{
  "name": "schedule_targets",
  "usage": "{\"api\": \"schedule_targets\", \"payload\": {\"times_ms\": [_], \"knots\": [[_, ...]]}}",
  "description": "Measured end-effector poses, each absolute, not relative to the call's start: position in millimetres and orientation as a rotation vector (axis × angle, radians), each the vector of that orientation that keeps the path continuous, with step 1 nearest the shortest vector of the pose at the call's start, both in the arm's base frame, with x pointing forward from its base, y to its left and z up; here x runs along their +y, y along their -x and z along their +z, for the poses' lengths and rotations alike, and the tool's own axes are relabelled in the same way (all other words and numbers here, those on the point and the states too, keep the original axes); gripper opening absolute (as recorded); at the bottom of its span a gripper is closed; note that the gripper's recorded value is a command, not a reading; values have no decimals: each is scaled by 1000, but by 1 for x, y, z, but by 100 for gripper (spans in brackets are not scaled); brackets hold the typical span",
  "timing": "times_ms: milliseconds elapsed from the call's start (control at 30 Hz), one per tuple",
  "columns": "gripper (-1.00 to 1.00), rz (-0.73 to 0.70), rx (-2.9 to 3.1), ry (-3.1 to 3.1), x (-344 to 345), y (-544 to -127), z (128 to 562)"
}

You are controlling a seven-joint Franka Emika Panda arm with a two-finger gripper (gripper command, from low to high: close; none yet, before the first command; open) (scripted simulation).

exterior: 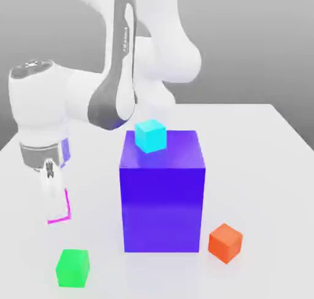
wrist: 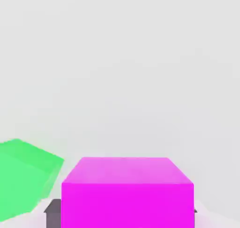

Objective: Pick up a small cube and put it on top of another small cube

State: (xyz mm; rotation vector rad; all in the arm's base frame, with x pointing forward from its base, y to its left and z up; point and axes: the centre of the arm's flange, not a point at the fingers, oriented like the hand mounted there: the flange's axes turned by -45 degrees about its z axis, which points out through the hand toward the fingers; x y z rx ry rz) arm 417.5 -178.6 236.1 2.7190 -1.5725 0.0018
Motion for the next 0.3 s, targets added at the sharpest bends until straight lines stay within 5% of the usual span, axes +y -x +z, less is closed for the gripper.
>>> {"api": "schedule_targets", "payload": {"times_ms": [167,200,300], "knots": [[-100,2,-1471,-2776,-167,-443,199],[100,2,-1469,-2777,-166,-443,187],[100,2,-1469,-2777,-166,-443,187]]}}
